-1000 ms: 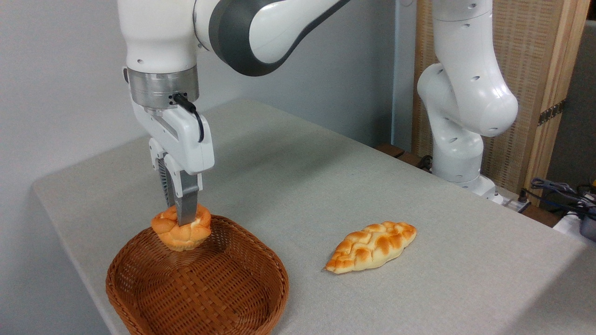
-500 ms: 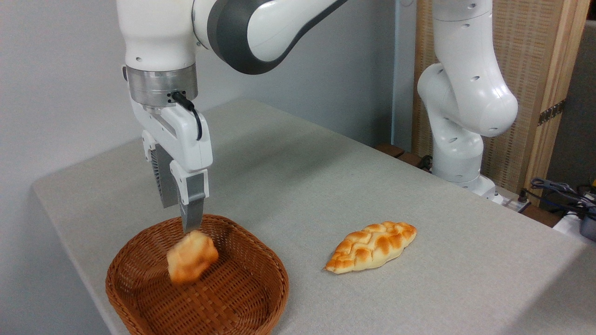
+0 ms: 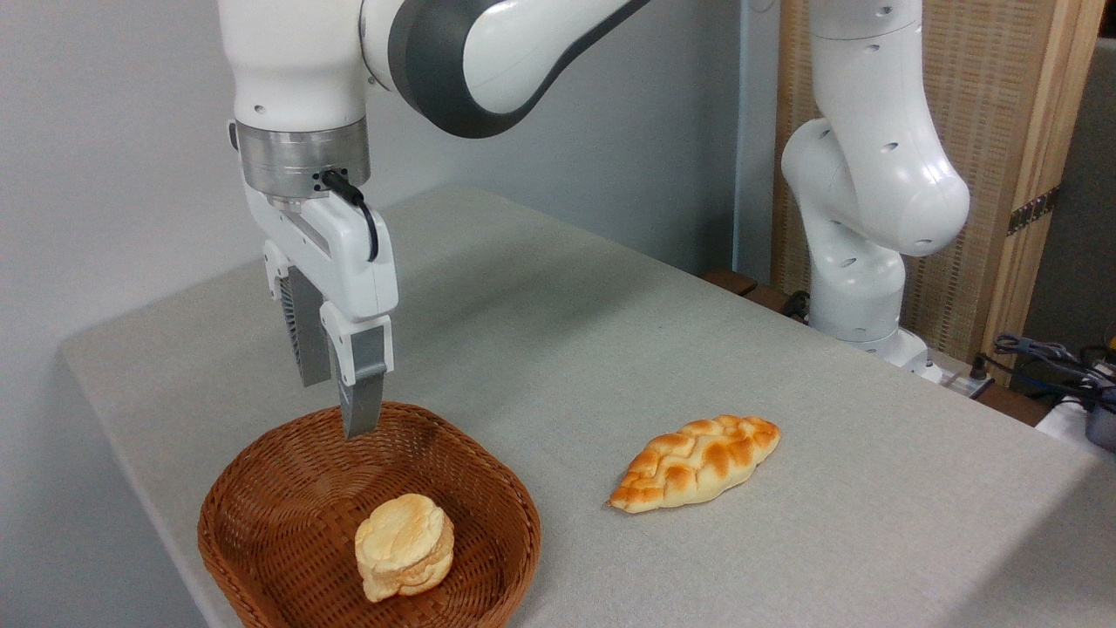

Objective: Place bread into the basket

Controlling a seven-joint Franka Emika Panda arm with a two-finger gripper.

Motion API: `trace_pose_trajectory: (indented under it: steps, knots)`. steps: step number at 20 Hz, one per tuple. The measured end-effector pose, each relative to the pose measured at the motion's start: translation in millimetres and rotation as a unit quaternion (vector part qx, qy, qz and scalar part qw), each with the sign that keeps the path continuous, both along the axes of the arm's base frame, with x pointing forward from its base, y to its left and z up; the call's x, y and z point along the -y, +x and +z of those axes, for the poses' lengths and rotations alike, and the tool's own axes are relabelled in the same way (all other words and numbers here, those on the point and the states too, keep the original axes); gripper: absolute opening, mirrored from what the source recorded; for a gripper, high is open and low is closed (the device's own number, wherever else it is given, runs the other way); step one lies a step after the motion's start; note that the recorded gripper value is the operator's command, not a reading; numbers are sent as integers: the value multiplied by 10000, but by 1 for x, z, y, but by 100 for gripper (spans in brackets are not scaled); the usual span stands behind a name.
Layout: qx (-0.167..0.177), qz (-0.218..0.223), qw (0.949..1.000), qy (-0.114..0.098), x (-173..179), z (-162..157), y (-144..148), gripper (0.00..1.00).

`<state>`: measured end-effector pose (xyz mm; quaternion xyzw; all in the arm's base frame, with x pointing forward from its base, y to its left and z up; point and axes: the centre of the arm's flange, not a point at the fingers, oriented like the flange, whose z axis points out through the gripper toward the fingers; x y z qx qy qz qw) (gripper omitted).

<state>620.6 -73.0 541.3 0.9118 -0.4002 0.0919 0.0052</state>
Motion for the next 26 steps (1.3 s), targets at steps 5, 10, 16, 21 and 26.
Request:
trace_pose_trajectory:
  steps: [5, 10, 16, 21, 26]
  knots:
    - [-52, -2, 10000, -5, -1, 4, -3, 100]
    - [-484, 37, 9988, -45, -16, 29, -30, 100]
    - [-1006, 169, 9947, -122, -46, 57, -66, 100]
    - [-934, 324, 9950, -164, -63, 70, -73, 100]
    - [-881, 278, 9956, -153, -58, 76, -76, 100]
